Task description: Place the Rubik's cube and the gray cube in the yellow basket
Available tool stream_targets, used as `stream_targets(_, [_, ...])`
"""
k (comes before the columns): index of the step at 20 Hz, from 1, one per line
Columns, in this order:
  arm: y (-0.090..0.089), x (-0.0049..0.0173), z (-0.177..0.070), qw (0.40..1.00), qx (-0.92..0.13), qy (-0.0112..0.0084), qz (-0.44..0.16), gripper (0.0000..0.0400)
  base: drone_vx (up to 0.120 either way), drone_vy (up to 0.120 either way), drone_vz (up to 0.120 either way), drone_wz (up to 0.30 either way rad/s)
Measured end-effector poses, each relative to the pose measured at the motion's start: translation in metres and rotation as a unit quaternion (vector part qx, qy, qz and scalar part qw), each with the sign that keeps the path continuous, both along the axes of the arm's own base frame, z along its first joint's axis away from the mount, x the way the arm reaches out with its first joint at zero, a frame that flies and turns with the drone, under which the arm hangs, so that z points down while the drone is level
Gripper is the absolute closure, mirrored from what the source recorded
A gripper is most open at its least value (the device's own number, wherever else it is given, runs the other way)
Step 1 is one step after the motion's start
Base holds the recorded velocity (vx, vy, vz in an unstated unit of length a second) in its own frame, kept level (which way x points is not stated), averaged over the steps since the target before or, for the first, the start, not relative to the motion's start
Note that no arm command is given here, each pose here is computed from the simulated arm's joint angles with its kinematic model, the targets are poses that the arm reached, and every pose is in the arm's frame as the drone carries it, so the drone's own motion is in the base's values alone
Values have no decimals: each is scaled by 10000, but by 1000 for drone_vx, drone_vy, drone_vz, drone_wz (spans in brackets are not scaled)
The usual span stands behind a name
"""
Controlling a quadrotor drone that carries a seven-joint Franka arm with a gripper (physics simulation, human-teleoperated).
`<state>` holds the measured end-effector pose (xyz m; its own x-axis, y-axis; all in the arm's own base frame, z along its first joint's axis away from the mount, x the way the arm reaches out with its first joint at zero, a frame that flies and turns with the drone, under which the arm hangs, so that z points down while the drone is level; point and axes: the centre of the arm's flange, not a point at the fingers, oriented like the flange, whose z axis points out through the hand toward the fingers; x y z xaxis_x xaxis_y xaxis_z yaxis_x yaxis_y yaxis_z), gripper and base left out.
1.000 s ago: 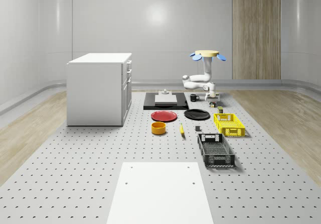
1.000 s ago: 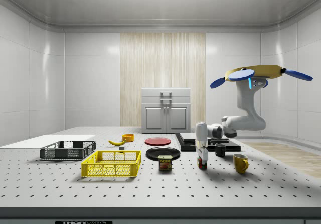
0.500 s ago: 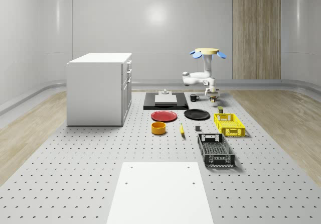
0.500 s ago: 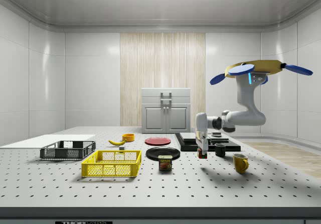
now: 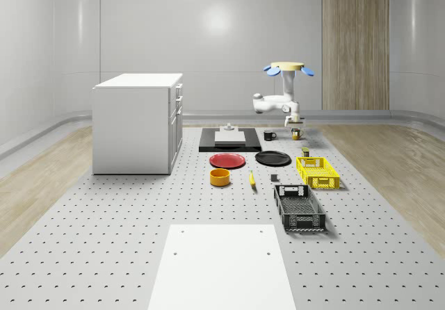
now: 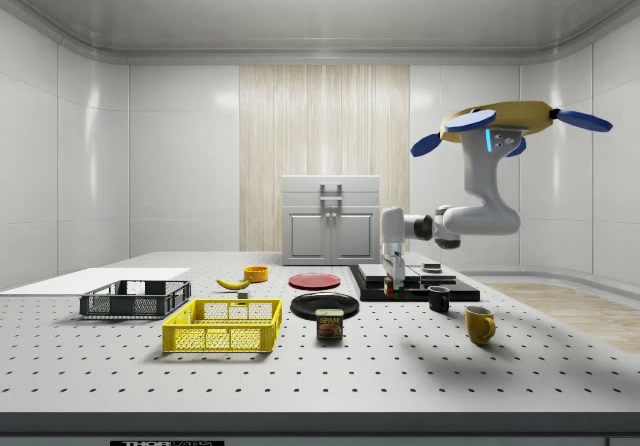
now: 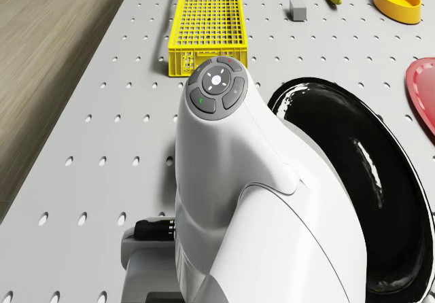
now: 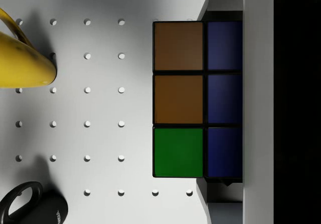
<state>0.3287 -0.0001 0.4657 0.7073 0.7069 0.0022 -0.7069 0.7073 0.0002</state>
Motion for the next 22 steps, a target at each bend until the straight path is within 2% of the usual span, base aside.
stream_targets(12, [0, 0, -10, 10000, 0, 0, 0, 75, 120, 117, 0, 0])
stream_targets(22, [0, 0, -10, 10000, 0, 0, 1, 75, 120, 0, 0, 0])
